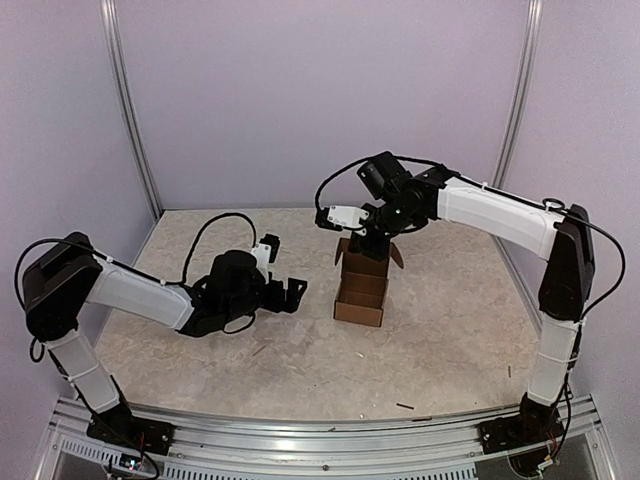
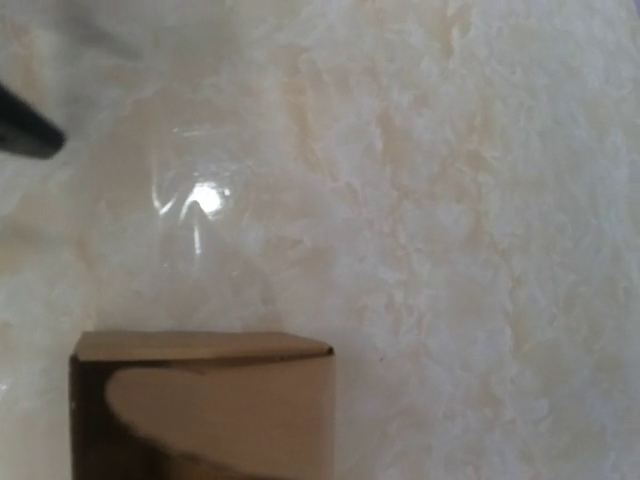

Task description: Fold the paper box

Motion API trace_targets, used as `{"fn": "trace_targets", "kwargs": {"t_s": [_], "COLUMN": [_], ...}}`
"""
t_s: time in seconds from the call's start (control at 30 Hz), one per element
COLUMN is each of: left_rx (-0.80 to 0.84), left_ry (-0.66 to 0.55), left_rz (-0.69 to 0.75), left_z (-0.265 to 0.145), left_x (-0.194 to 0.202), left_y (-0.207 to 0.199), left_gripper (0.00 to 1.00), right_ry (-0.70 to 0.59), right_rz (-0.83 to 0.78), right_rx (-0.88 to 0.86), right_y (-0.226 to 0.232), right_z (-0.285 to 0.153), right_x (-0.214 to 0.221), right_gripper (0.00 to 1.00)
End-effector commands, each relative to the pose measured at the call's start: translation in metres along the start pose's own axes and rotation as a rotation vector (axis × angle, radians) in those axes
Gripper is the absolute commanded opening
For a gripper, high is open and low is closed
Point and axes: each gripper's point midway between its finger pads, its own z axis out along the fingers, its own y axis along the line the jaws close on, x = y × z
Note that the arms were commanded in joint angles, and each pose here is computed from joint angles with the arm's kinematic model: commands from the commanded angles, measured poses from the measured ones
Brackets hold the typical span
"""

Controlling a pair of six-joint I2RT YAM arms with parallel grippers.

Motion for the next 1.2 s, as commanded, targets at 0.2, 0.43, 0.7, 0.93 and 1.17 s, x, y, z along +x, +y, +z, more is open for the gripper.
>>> {"fn": "trace_targets", "kwargs": {"t_s": [0.2,0.43,0.7,0.93,1.17], "left_rx": [-0.073,0.042,0.096,0.095,0.107], "left_ry": [-0.006,-0.211,-0.258,-0.267,-0.263], "left_rz": [-0.065,0.059,0.06,0.092,0.107], "left_z": [-0.021,-0.056,-0.065,-0.065,-0.057], "left_x": [0.026,-0.004,-0.004,-0.01,-0.018], "left_y": [0.019,-0.01,-0.023,-0.028,-0.035], "left_gripper": [0.99,0.99,0.99,0.99,0.99], "right_ry": [0.036,0.083,0.041,0.005,0.018], "right_rz": [-0.086,-0.126,-0.131,-0.102,-0.085], "right_rx": [0.017,0.049,-0.002,-0.156,-0.257], "right_y": [0.041,0.065,0.084,0.12,0.142], "right_z": [0.003,0.019,0.006,0.003,0.013], "right_x": [-0.005,-0.002,0.006,0.017,0.029], "right_gripper": [0.01,0.03,0.21,0.5,0.65]}}
